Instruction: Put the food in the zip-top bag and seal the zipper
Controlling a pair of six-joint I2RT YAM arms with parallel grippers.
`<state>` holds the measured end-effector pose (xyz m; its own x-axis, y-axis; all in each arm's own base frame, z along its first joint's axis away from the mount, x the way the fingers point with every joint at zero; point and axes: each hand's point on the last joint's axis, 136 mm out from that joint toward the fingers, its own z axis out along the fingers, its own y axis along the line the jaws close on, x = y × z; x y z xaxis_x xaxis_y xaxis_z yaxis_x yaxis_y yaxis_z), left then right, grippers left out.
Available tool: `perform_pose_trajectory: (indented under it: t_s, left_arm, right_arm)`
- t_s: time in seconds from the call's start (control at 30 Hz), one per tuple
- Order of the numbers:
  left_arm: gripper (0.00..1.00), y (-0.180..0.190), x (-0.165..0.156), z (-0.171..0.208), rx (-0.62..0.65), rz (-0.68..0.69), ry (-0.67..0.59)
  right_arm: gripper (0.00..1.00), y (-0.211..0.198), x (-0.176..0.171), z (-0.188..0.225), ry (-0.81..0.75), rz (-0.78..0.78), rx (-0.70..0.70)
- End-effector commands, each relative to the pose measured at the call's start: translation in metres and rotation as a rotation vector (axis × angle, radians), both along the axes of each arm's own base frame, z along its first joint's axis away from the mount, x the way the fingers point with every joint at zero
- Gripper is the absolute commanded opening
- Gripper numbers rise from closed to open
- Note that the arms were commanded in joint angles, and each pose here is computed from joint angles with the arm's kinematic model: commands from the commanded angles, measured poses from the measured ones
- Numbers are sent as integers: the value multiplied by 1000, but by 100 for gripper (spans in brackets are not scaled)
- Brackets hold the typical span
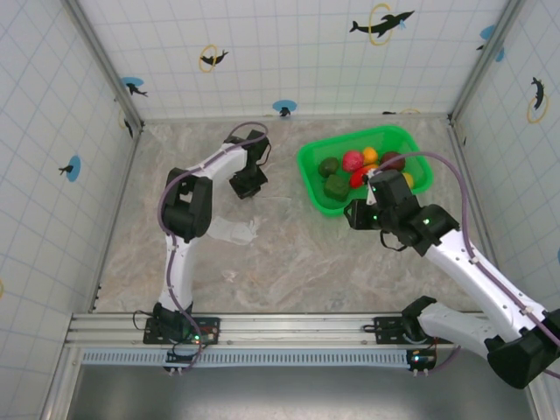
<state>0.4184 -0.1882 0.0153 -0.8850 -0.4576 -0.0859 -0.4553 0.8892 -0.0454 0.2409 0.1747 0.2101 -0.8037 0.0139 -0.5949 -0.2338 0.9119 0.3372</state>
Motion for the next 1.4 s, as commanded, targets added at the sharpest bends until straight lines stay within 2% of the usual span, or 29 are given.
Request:
perform_pose_trajectory:
  t_s: [0.0, 0.03, 0.2, 0.4, 0.5, 0.6, 0.7, 0.83, 1.03, 1.2, 1.3, 1.37]
  left_arm:
    - [0, -1, -1, 33, 0, -158, -43]
    - [0, -5, -2, 41, -15, -194, -54]
    - [0, -41, -17, 93, -93, -395, -167]
    - [0, -75, -68, 136, -200, -544, -228]
    - [0, -92, -99, 151, -250, -642, -248]
    - [0, -101, -124, 162, -341, -706, -282]
    - [0, -105, -138, 179, -443, -740, -366]
    - [0, -114, -146, 200, -534, -764, -435]
    - [0, -110, -153, 202, -543, -749, -445]
    - [0, -104, -160, 217, -553, -742, -456]
    - [0, -97, -168, 218, -537, -731, -406]
    - [0, -85, -171, 214, -465, -715, -342]
  right_arm:
    - [40, 13, 4, 0, -31, 43, -9]
    - [40, 12, 7, 3, -35, 22, -18]
    - [40, 35, 13, 28, -96, 110, 90]
    - [43, 60, 14, 32, -77, 187, 208]
    - [48, 79, 9, 34, -76, 260, 262]
    - [58, 94, 9, 34, -74, 306, 316]
    - [67, 101, 13, 19, -32, 298, 316]
    - [68, 117, 14, 7, 7, 323, 315]
    - [62, 128, 22, -16, 64, 300, 261]
    - [50, 119, 31, -40, 110, 226, 206]
    - [43, 107, 38, -45, 91, 177, 152]
    - [38, 92, 40, -53, 87, 142, 89]
